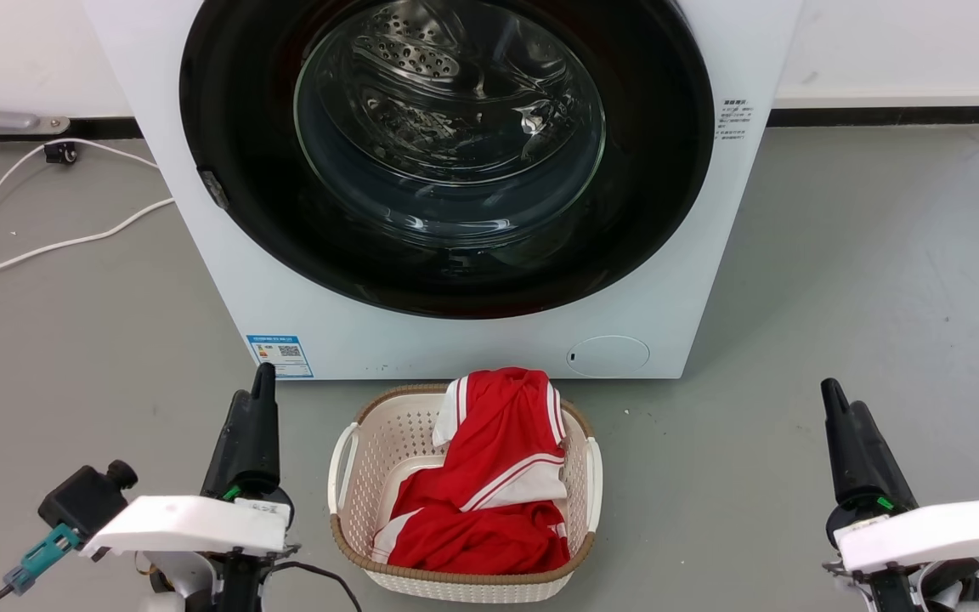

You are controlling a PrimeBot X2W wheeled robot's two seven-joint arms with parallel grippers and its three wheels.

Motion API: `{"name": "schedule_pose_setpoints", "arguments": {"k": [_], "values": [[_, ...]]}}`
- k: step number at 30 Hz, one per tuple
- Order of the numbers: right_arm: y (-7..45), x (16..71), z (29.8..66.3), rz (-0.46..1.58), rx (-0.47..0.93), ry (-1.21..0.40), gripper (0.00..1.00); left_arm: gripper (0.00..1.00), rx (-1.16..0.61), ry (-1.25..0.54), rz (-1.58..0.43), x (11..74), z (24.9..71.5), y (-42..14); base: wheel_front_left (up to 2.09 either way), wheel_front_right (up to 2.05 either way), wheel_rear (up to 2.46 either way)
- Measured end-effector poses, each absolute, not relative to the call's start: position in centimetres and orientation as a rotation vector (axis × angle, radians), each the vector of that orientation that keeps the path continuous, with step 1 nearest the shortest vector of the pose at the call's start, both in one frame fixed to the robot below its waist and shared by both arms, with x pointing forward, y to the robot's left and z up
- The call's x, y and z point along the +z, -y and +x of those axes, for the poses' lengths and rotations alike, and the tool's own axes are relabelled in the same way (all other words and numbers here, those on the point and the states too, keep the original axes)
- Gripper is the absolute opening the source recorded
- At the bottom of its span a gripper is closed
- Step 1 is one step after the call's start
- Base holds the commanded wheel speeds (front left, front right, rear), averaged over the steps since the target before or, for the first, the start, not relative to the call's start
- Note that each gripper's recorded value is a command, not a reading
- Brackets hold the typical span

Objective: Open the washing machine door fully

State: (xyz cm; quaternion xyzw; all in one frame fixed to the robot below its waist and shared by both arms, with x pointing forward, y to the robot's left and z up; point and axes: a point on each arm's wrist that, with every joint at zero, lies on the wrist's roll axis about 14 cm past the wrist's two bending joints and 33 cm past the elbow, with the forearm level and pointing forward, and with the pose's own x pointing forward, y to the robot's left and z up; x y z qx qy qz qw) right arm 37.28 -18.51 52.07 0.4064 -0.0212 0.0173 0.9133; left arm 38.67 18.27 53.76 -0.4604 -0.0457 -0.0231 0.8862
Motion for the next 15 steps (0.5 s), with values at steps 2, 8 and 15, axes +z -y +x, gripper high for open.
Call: {"name": "schedule_pose_setpoints", "arguments": {"k": [2,8,15], "values": [[18.4,52.2,37.2,0.799,0.040,0.046,1.00,1.00,-0.054,0.098,-0.917,53.9,38.7,-18.0,0.00,0.00,0.00],[18.1,52.6,37.1,0.681,0.058,0.053,1.00,1.00,-0.060,0.101,-0.801,53.9,38.6,-17.6,0.00,0.00,0.00],[17.7,52.9,36.9,0.554,0.075,0.054,1.00,1.00,-0.077,0.114,-0.680,54.3,38.6,-17.1,0.00,0.00,0.00]]}}
